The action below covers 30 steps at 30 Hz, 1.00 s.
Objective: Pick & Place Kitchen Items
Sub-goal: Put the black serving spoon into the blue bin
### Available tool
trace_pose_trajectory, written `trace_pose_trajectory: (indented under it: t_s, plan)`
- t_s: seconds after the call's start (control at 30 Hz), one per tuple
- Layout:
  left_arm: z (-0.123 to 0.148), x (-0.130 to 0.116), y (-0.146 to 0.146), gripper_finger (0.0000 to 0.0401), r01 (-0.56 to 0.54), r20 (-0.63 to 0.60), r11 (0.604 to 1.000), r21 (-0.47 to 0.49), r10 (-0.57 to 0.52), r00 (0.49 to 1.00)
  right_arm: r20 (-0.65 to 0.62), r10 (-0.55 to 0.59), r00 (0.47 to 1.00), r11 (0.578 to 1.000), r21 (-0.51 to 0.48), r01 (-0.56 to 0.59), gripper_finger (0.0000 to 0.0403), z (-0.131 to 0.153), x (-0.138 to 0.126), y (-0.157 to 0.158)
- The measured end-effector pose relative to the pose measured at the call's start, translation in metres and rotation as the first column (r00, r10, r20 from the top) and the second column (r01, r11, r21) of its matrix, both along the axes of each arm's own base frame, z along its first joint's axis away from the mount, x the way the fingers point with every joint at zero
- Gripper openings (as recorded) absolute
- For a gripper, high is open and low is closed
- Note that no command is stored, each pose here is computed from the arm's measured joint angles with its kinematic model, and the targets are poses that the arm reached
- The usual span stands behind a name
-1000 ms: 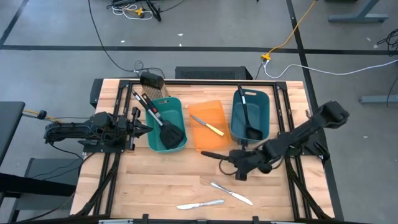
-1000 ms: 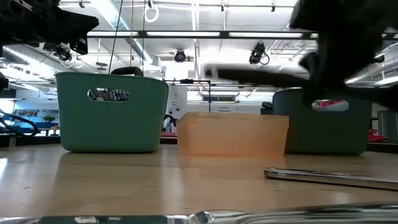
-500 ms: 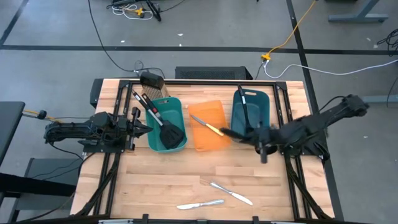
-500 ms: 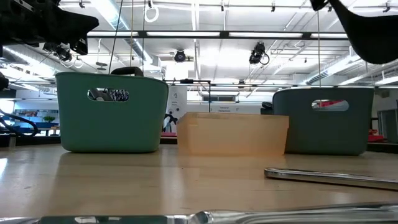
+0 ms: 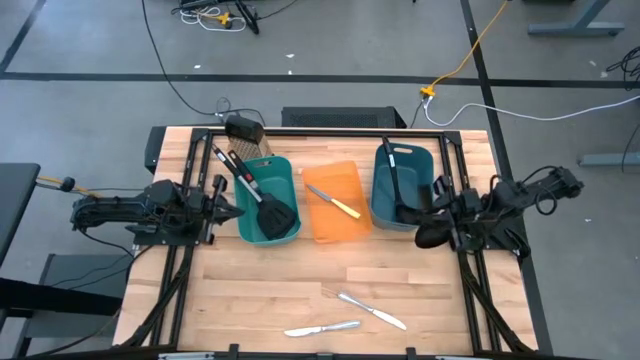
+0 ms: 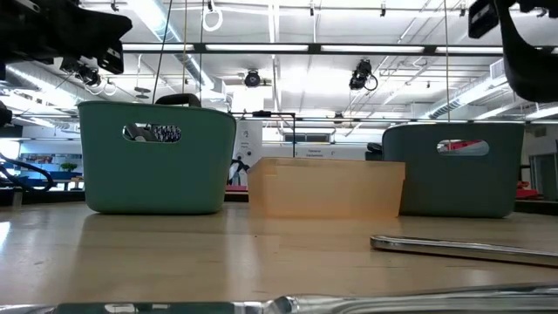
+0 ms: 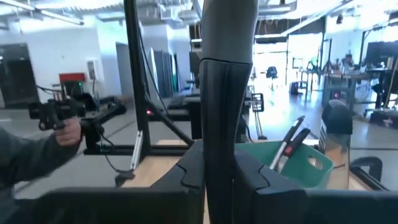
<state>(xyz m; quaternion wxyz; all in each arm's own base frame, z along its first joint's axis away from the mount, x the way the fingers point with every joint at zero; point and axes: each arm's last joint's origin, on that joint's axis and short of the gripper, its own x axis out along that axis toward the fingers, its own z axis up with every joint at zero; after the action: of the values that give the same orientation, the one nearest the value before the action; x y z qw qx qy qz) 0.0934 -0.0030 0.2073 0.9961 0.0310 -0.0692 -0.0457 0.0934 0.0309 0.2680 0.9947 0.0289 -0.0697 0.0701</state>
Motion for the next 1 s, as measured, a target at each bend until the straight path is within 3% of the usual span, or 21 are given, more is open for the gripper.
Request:
trace_pose_trajectory:
  t_s: [0.37,0.83,1.0]
  plan:
    - [0.000,0.000,0.005,0.0016,-0.160,-0.007,0.985,-0.058,0.160,0.987,0.055,-0.025,0.998,1.000,0.017,0.024,0.0040,-0.035,-0.012,-0.006]
    - [0.000,0.000,0.005,0.0016,-0.165,-0.008,0.984,-0.068,0.165,0.986,0.081,-0.040,0.996,0.999,0.031,0.037,0.0040,-0.064,-0.008,-0.005]
    - [0.000,0.000,0.005,0.0016,-0.165,-0.008,0.984,-0.067,0.165,0.986,0.205,-0.042,0.978,0.998,0.058,0.031,0.0041,-0.053,-0.012,-0.006]
